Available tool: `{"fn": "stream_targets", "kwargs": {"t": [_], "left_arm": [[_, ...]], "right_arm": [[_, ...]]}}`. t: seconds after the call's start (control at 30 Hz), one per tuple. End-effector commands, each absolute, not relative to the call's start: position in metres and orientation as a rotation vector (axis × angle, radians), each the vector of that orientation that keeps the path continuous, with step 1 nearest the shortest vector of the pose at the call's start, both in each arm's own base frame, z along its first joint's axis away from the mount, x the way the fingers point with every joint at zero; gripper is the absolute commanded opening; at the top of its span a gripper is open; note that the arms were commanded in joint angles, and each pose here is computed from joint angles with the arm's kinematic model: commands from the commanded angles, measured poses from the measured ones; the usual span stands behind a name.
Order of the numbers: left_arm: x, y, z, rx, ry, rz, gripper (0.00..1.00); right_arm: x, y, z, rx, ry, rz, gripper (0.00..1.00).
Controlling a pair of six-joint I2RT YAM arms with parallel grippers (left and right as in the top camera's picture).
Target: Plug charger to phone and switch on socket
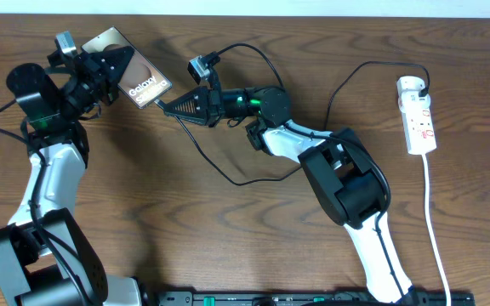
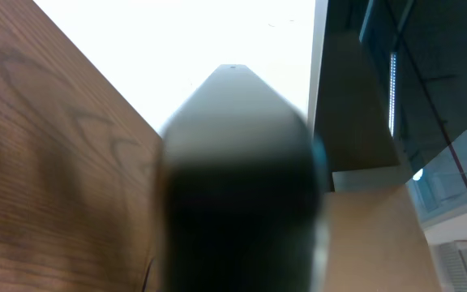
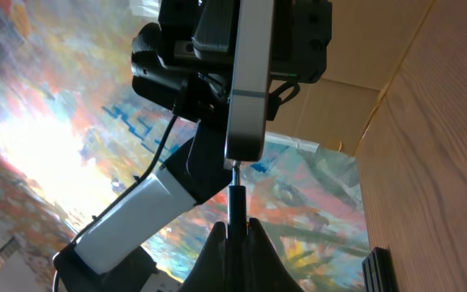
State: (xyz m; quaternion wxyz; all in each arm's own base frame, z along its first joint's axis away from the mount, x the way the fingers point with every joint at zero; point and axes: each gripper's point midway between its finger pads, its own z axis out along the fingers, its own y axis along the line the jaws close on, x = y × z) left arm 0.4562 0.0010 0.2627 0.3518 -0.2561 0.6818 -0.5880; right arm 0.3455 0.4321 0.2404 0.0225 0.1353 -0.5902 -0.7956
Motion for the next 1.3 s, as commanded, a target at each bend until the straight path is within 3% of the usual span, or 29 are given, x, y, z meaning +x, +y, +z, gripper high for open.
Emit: {"fn": "stream_targets", "kwargs": {"t": [0.0, 1.27], "left_arm": [[0.453, -0.004, 0.268, -0.614, 1.767, -1.525, 0.07], [0.453, -0.002, 0.268, -0.618, 1.765, -1.521, 0.07]], "right_arm": [[0.342, 0.432, 0.257, 0.468, -1.79, -2.524, 0.01], [0.354, 0.424, 0.258, 0.436, -1.804, -2.551, 0.01]]}}
